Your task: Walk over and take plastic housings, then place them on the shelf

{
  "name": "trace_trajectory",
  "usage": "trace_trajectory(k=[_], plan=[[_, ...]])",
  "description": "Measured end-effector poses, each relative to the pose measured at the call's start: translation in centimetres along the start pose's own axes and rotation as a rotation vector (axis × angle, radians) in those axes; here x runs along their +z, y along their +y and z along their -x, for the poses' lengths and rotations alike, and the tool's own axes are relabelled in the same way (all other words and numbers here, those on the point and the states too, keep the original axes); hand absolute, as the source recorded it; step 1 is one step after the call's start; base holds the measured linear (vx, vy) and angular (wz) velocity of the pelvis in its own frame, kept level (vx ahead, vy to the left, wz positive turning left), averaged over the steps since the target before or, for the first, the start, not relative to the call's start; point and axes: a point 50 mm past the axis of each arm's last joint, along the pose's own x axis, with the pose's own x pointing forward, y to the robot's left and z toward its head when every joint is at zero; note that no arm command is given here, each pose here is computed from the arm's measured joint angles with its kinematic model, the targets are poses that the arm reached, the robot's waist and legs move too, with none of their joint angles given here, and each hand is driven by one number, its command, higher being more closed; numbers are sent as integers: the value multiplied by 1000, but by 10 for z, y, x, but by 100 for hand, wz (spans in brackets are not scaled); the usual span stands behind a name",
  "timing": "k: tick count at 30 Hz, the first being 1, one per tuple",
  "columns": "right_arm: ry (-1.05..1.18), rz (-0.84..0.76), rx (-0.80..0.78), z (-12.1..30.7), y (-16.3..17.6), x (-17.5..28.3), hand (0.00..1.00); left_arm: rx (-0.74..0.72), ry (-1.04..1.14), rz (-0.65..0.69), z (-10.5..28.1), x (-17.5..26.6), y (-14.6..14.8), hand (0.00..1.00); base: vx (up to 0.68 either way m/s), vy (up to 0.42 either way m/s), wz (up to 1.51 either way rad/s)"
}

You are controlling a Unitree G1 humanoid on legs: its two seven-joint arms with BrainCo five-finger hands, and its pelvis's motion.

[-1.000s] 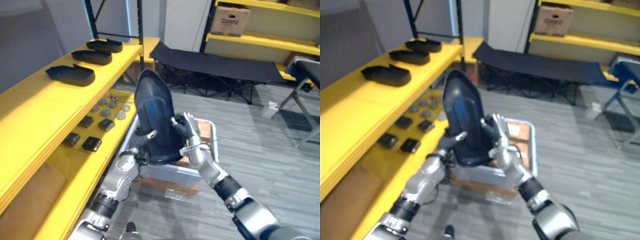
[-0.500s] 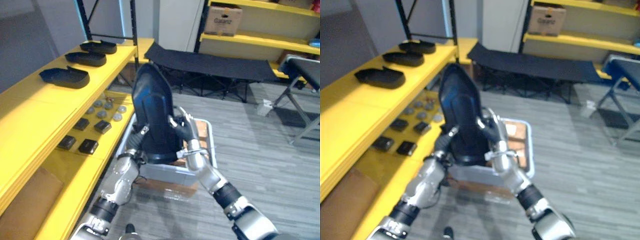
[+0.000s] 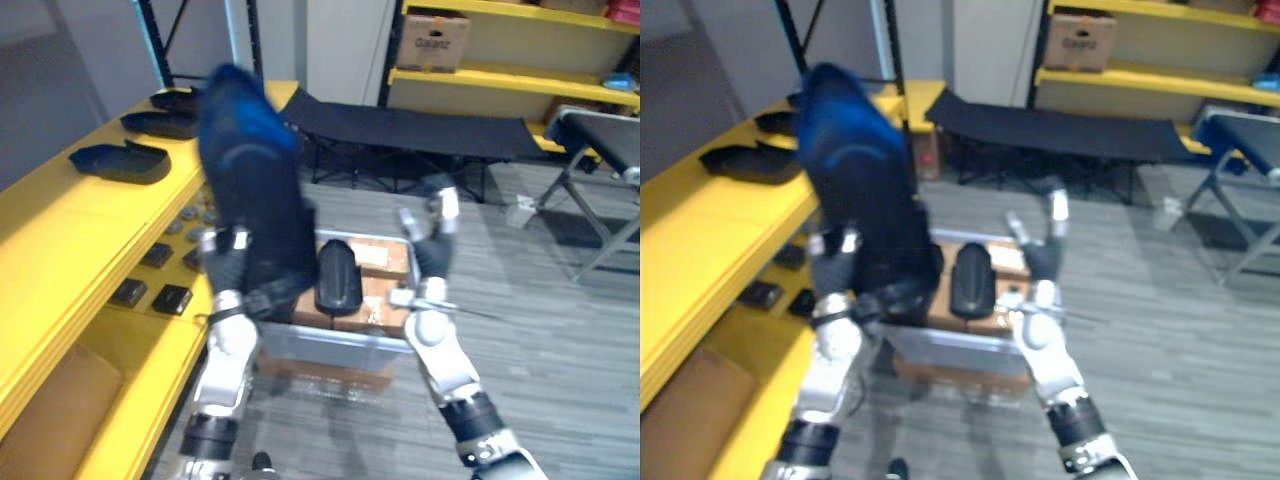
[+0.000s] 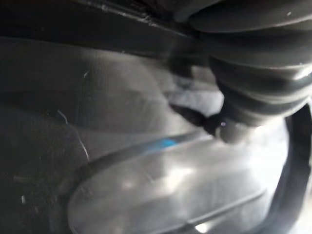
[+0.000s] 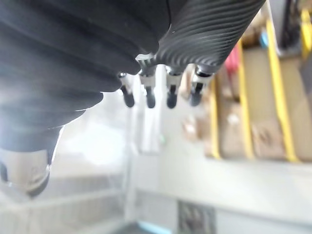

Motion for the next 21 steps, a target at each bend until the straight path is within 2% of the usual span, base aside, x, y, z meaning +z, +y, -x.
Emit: trace_trajectory(k=[2,7,10,15,18,21], plan=[[15,-14,-15,4,-12,0,0,47,-13,-22,3,-3,5,100,3,24,-21],[134,-2,-26,31,-29,-12,0,97,-20,18,7,-2,4,100,5,27,-22],[333,33,-126,63,-57,-33,0,98,-12,48,12,-4,9,100,26,17,-27],[534,174,-304,106,-130,-54,0,127,70,85,18,-20,40,100,44,14,-36],[597,204,-331,120,-146,-57,0,139,89,130,23,-20,54,100,27,5,-15],[626,189,-339,127,-144,-60,0,138,91,157,25,-19,57,100,3,9,-8]])
